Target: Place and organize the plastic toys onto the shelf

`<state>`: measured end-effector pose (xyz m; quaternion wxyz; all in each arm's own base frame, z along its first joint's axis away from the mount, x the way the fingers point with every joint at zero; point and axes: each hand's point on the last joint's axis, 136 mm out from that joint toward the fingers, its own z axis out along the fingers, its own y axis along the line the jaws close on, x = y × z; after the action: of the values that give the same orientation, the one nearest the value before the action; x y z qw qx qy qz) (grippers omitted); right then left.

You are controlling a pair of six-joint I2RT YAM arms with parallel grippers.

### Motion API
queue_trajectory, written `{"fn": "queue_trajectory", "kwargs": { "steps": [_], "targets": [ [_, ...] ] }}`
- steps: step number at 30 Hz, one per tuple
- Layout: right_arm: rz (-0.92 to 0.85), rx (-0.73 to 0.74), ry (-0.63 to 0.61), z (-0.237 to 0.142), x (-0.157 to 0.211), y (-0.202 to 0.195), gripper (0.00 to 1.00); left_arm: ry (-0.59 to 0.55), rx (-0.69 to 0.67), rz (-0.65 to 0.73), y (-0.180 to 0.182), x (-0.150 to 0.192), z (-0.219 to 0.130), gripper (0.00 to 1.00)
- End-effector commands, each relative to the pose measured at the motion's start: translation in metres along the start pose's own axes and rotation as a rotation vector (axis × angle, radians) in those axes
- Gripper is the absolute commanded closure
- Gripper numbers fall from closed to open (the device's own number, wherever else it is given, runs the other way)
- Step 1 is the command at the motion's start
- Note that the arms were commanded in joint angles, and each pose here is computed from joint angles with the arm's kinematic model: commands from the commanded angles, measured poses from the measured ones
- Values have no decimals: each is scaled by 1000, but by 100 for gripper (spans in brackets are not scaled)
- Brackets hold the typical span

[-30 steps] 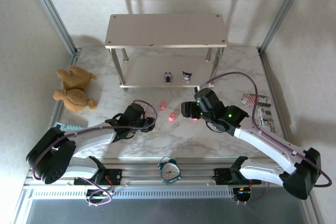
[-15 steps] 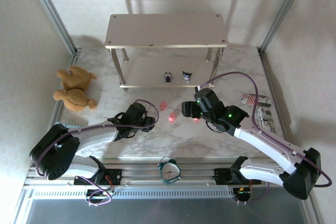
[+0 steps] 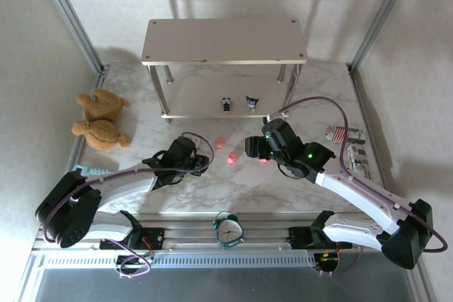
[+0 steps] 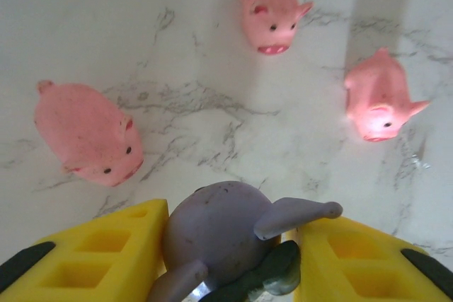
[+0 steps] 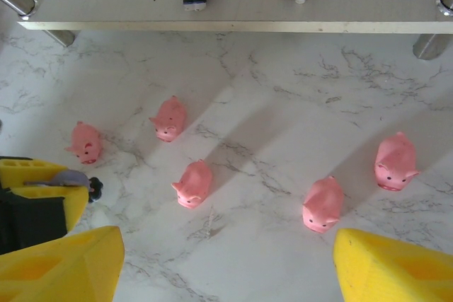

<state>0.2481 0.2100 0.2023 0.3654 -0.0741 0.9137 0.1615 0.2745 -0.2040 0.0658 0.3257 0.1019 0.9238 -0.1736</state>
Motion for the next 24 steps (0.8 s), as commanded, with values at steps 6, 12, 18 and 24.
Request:
{"fn": "queue_trajectory", "kwargs": {
  "steps": [6, 12, 18, 24],
  "targets": [
    [21, 3, -36, -3, -7, 1, 22, -123, -6, 89, -9, -73, -23, 68],
    [14, 3, -34, -3, -8, 1, 22, -150, -29, 112, 9, -123, -17, 69],
    [10, 6, -41, -4, -10, 1, 22, -127, -32, 140, 26, -160, 3, 69],
    [-2, 15, -45, -3, -14, 2, 21, -90, -46, 143, 44, -177, 26, 69]
  ]
}}
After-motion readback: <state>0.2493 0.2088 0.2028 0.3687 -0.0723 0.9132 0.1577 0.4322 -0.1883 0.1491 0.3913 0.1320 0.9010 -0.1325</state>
